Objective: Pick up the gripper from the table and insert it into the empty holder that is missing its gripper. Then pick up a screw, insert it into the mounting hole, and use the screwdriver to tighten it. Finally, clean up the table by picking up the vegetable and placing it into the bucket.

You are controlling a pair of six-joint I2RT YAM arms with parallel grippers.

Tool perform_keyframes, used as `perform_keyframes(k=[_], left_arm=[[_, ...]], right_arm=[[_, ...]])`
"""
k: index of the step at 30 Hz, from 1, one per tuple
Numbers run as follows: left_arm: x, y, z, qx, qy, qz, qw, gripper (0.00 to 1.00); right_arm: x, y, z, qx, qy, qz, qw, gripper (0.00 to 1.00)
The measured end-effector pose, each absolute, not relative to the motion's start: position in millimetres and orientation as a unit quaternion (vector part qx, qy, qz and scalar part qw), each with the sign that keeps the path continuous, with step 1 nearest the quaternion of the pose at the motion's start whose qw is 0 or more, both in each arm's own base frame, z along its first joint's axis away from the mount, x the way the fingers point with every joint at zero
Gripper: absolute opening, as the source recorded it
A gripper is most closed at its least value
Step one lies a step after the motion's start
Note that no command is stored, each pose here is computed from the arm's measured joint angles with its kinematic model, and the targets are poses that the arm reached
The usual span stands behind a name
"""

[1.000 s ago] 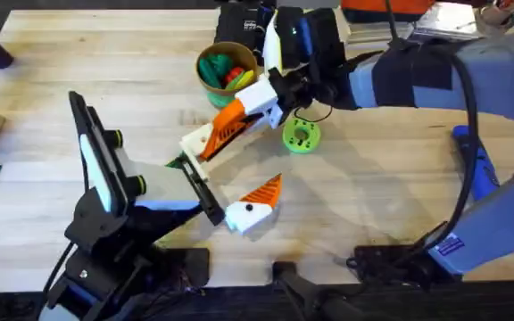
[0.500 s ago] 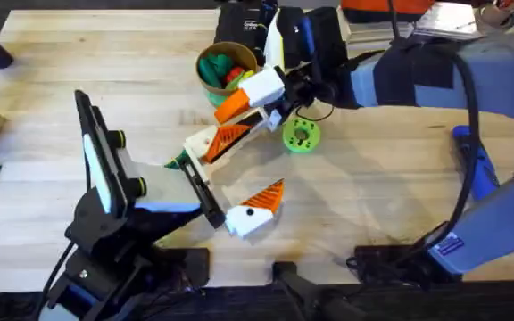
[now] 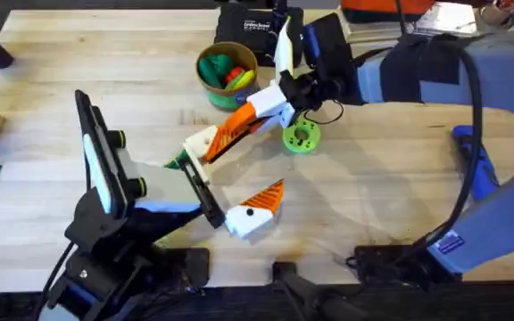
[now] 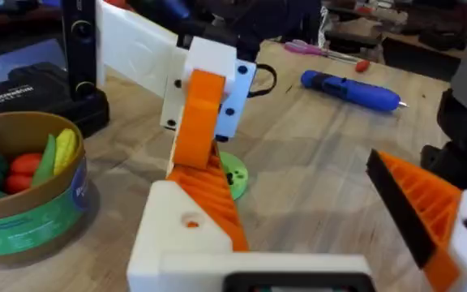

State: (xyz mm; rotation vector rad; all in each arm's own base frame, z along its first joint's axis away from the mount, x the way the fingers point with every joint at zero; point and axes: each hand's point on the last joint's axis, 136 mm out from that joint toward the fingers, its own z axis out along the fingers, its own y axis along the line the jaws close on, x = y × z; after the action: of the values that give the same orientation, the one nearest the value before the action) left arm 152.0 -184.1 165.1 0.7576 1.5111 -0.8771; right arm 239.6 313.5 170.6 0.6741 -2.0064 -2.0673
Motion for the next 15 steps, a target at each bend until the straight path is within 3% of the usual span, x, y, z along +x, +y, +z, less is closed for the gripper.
perform_keyframes(k=[5, 7, 8, 15], left_arm=[[152.0, -184.1, 165.0, 0.324, 0.647, -0.375, 0.58, 0.986], [152.0, -184.1, 165.9, 0.325, 0.645, -0.374, 0.582, 0.986], [152.0, -184.1, 165.9, 0.326, 0.645, -0.374, 0.582, 0.986], [152.0, -184.1, 165.9, 0.326, 0.644, -0.374, 0.582, 0.985]], right_arm=[[239.4, 313.4, 171.0, 0.228, -0.675, -0.696, 0.091, 0.219], [239.7, 313.5, 170.5, 0.228, -0.675, -0.696, 0.09, 0.048], [239.8, 313.5, 170.2, 0.228, -0.676, -0.696, 0.089, 0.021], [239.9, 313.9, 169.8, 0.229, -0.676, -0.695, 0.088, 0.017]])
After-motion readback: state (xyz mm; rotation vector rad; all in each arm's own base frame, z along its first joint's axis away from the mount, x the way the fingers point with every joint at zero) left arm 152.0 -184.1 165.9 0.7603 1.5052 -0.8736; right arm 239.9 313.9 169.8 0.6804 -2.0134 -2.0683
